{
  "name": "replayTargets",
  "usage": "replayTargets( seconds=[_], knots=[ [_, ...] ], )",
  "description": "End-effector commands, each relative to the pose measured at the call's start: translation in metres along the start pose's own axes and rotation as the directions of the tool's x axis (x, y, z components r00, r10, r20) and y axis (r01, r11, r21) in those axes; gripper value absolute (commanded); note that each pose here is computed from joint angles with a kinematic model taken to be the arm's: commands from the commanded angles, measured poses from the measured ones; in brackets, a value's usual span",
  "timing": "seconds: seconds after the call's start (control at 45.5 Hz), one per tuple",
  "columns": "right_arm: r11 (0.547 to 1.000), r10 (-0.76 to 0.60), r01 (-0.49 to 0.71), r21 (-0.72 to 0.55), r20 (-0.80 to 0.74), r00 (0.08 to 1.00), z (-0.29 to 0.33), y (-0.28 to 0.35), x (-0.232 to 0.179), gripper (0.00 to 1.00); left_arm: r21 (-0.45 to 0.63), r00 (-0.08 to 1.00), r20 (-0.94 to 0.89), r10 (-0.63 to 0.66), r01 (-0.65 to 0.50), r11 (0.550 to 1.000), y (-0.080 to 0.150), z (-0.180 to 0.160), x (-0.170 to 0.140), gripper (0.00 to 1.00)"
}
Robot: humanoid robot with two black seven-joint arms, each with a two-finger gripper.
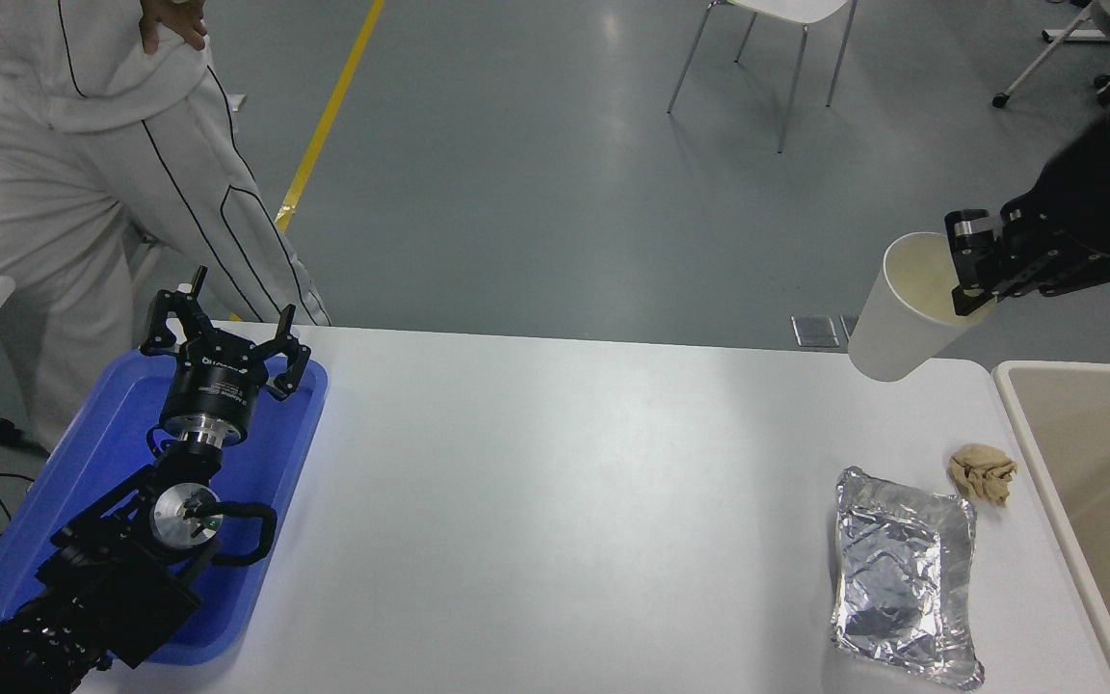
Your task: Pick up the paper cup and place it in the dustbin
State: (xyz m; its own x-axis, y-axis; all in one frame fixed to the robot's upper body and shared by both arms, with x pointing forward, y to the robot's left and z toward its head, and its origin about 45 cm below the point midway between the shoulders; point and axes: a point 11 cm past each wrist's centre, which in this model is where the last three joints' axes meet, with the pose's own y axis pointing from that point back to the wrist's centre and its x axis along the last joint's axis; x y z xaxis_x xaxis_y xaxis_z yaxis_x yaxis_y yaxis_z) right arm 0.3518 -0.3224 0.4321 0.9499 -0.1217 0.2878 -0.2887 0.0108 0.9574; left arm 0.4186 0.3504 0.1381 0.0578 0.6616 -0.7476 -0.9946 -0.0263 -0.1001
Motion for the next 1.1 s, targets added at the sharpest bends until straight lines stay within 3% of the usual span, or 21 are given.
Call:
replayTargets(
  seconds=[0.0,0.396,0.879,1.077],
  knots=[
    [1.000,-0.014,0.016,-0.025,0.100,0.995,0.043,-0.005,-0.009,0.00,0.001,1.000,-0.001,0.000,0.000,1.000,0.000,-0.001,0.000,1.00],
    [0.995,-0.001,0.025,-0.095,0.248,0.969,0.129,-0.013,-0.028,0.00,0.000,1.000,-0.001,0.000,0.000,1.000,0.000,0.000,0.000,1.00],
    [0.970,0.054,0.066,-0.236,0.468,0.882,0.249,-0.060,-0.048,0.00,0.001,1.000,0.001,0.001,-0.001,1.000,0.001,0.000,0.001,1.00],
    [0.971,0.049,0.083,-0.226,0.523,0.851,0.270,-0.098,-0.059,0.00,0.001,1.000,0.002,0.002,-0.002,1.000,0.001,0.000,0.001,1.00]
  ],
)
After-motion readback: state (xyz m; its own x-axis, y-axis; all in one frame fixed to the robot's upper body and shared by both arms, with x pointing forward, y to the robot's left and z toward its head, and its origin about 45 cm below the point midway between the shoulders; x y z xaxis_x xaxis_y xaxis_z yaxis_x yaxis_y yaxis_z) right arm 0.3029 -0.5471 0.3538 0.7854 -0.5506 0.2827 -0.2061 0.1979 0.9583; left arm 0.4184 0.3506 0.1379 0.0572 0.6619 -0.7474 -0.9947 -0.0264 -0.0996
